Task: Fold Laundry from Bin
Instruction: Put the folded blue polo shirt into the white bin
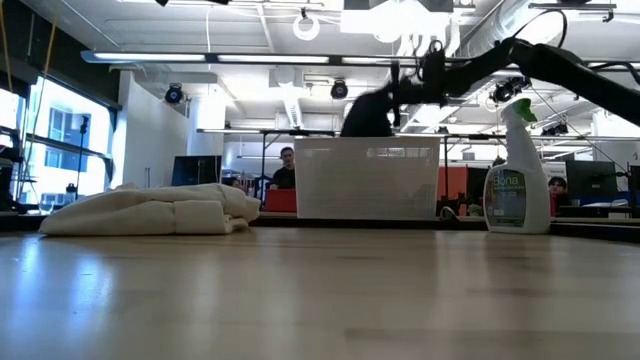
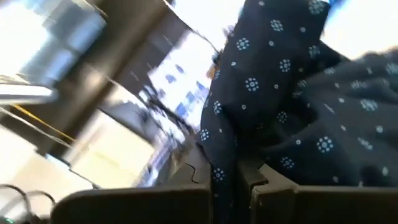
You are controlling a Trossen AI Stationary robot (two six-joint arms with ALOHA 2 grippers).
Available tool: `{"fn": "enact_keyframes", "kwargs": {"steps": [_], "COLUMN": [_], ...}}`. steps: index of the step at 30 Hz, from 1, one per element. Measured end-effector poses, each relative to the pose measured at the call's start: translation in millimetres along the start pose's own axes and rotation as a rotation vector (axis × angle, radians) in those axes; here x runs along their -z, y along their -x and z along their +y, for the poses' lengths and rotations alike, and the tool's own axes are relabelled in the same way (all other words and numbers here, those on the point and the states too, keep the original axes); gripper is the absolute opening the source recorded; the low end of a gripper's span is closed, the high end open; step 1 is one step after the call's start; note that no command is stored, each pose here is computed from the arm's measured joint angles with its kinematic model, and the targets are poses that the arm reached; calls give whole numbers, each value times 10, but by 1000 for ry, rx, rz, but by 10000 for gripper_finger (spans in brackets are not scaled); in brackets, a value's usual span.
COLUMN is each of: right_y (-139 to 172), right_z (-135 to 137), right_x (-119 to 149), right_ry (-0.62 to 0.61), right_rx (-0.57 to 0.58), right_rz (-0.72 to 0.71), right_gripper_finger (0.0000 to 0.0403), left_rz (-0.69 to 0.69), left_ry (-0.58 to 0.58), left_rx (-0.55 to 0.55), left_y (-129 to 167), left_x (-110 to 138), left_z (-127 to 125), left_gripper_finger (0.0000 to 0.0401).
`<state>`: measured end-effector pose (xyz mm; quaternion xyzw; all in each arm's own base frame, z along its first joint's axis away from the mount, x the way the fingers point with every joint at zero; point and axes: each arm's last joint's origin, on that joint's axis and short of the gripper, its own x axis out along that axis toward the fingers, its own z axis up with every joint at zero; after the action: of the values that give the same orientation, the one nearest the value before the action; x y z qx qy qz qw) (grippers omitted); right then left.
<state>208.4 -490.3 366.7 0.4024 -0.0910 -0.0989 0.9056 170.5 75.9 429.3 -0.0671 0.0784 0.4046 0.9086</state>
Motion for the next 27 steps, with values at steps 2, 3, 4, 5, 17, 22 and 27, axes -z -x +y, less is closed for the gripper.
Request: {"fn": "enact_keyframes", "kwargs": {"steps": [2, 3, 4, 5, 17, 22, 27], "right_y": [62, 106, 160, 220, 456, 544, 551], "right_z": [-151, -215, -265, -305, -267, 184, 553], "right_x": [89, 143, 198, 256, 382, 208, 112], "right_ry": [-70, -89, -97, -94, 177, 314, 445], "right_rx": [91, 153, 226, 304, 631, 800, 862], "right_rz": [87, 122, 154, 188, 358, 264, 185], "right_gripper_finger": [2, 2, 2, 4, 123, 154, 137], "left_rz": [2, 2, 2, 2, 9, 12, 14], "left_ry": [12, 18, 18, 19, 40, 41, 67], "left_rx": [0, 0, 0, 0, -1, 19, 22], "left_y": [-6, -6, -6, -5, -25, -24, -23], "left_x": [2, 3, 3, 2, 11, 12, 13], "left_z": [-3, -3, -3, -2, -13, -19, -19], "left_gripper_finger": [48, 48, 48, 48, 48, 48, 48]}}
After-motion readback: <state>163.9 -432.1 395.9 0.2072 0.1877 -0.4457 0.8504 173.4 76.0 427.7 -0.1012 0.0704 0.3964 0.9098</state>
